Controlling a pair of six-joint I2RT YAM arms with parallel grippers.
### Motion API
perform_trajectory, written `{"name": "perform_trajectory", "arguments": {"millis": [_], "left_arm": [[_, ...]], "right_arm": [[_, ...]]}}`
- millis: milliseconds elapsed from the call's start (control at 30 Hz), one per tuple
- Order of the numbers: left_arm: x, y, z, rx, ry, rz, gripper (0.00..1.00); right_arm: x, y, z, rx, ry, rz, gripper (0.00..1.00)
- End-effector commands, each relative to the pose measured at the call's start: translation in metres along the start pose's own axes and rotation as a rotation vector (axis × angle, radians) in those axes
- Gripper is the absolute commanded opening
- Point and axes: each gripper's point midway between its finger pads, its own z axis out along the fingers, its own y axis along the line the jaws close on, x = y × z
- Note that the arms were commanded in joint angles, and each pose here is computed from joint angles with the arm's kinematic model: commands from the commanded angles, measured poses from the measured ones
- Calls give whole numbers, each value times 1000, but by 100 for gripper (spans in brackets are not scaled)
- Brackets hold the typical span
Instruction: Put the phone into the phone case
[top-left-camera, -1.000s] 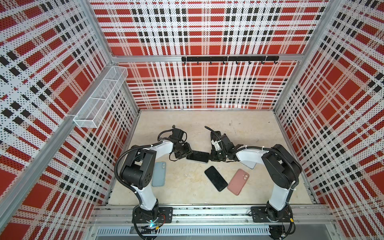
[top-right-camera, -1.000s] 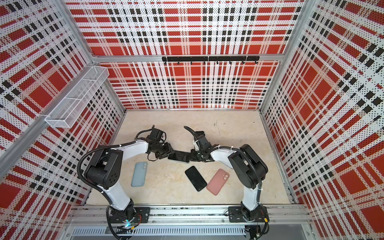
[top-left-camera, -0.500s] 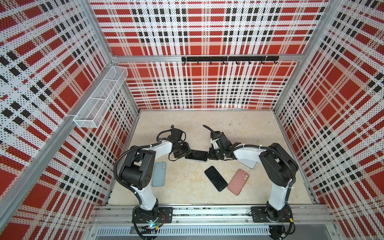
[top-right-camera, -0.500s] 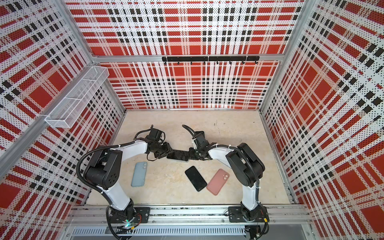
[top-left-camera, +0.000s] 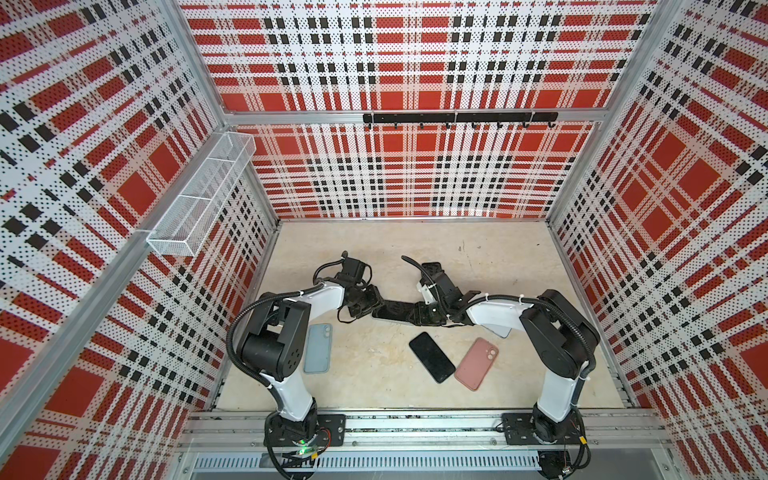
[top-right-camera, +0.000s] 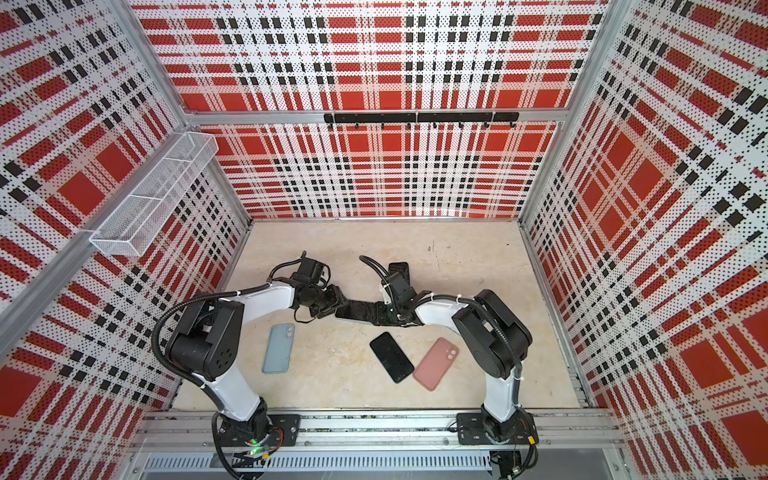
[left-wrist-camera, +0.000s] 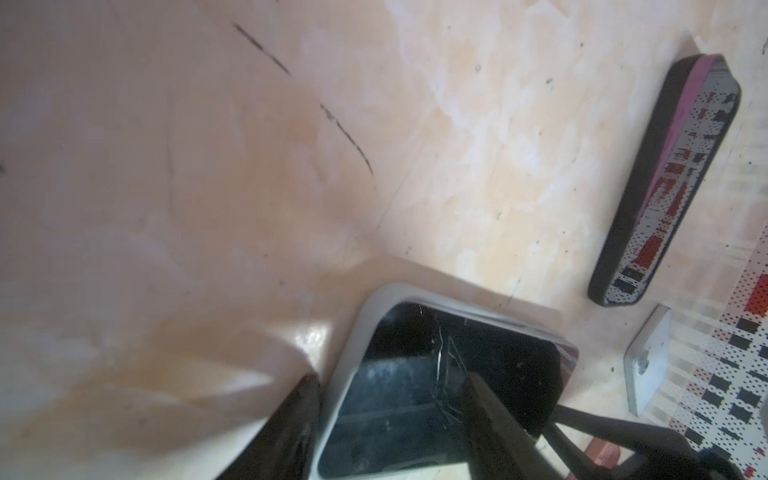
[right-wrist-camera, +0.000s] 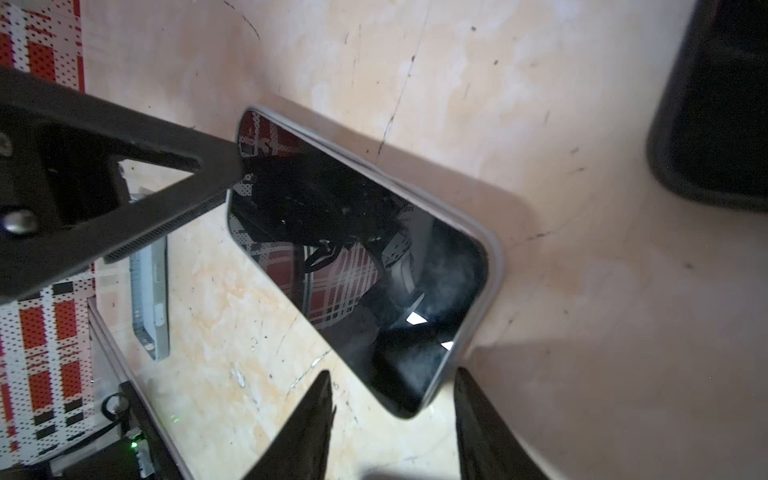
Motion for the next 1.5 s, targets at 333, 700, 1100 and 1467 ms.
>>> {"name": "perform_trajectory", "arguments": {"millis": [333, 700, 1100, 1467], "left_arm": [[37, 22, 11, -57, 119, -56, 58], [50, 14, 16, -18, 138, -69, 58], [63, 11, 23, 19, 159, -91, 58], [48, -8, 6, 102, 96, -65, 68]], "right_arm": [[-13, -2, 2, -71, -41, 36, 61], [-15, 21, 18, -293, -33, 67, 60], [-29, 54, -12, -524, -104, 25, 55], [-22, 10, -10, -258, -90, 46, 56]]}}
